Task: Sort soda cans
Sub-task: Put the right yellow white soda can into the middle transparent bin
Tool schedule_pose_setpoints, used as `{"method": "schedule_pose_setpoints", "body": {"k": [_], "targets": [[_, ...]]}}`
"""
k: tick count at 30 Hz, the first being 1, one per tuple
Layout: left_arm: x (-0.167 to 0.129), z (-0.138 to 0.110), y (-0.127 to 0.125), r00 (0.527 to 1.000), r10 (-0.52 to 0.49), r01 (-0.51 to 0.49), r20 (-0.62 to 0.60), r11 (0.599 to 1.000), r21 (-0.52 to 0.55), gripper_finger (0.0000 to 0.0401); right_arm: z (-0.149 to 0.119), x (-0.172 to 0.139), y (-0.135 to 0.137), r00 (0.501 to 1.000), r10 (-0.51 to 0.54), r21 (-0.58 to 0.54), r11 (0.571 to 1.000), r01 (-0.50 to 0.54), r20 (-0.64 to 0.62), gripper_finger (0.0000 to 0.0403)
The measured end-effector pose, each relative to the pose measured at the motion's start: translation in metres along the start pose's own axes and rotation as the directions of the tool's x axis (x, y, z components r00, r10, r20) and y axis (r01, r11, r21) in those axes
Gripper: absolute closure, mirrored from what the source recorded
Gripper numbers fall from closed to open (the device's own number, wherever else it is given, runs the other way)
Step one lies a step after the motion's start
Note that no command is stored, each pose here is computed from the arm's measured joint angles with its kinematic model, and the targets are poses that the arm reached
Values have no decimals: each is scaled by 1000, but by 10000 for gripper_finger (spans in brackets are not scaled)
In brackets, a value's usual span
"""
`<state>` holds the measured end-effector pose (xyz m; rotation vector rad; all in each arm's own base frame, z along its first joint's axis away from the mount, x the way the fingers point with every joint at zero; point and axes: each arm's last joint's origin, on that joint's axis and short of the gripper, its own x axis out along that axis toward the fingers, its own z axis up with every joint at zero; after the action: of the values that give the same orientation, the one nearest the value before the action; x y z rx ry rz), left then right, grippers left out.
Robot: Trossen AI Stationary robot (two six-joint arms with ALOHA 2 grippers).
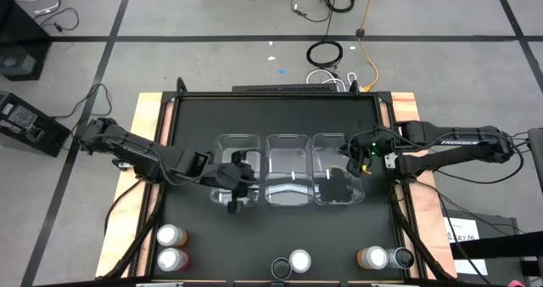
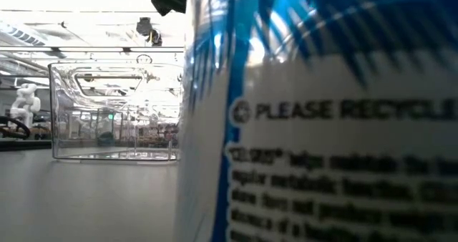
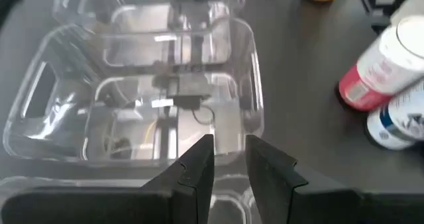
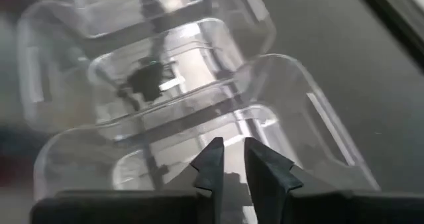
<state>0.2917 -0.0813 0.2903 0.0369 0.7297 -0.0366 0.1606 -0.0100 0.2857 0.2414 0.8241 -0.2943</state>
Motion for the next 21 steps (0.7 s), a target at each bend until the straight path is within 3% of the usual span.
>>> {"method": "schedule_pose_setpoints", "body": {"k": [4, 7, 13, 21], "targets": [[0, -16, -5, 997, 8, -8, 80, 1000, -3, 302, 3, -13, 6, 996, 88, 5, 996, -88, 27, 395], [-2, -32, -6, 993, -3, 9, 118, 999, -46, 302, 11, -31, 13, 988, 133, 4, 991, -134, 79, 398], [-14, -63, -6, 986, -32, 48, 166, 995, -93, 302, 23, -56, 32, 996, 82, -16, 997, -81, 44, 402], [-43, -78, -6, 973, -78, 92, 218, 994, -58, 302, 37, -50, 90, 991, 25, -55, 998, -33, -130, 403]]}}
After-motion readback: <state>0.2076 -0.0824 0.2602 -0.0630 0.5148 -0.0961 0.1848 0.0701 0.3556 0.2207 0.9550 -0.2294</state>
